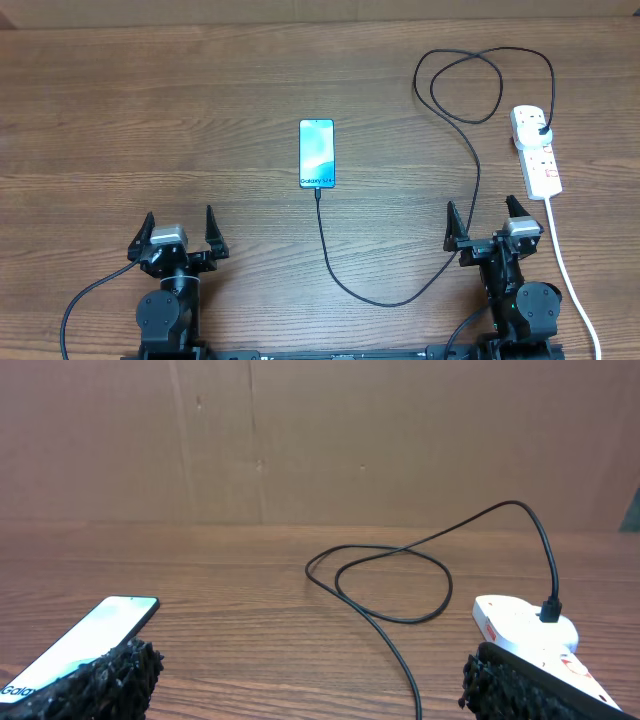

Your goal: Plug charger to phone and switch on socket

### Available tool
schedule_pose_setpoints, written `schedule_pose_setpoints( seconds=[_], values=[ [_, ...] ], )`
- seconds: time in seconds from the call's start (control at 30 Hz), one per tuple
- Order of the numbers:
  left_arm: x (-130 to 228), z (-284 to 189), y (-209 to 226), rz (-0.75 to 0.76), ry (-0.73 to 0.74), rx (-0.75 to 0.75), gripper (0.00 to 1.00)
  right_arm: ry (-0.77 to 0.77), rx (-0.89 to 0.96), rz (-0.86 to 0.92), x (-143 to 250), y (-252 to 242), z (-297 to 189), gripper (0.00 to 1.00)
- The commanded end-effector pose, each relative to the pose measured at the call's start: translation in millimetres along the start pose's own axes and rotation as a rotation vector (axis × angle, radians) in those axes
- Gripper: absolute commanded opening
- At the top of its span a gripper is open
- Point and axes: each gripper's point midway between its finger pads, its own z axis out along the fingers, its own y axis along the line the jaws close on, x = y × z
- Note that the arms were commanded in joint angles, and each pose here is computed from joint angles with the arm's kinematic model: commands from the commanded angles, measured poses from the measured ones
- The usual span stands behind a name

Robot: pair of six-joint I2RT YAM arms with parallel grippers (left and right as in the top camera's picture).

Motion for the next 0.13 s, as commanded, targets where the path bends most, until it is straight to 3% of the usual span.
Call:
schedule_pose_setpoints(
  seconds=[0.0,0.1],
  values=[
    [-0.9,-0.3,4.3,-0.004,-0.008,-0.02,1.0,-0.006,0.012,-0.001,1.4,-2.4,0.1,1.0],
    [-0.9,-0.3,4.3,-0.004,-0.008,-0.02,1.0,-0.006,0.012,-0.002,1.4,-2.4,0.1,1.0]
  ],
)
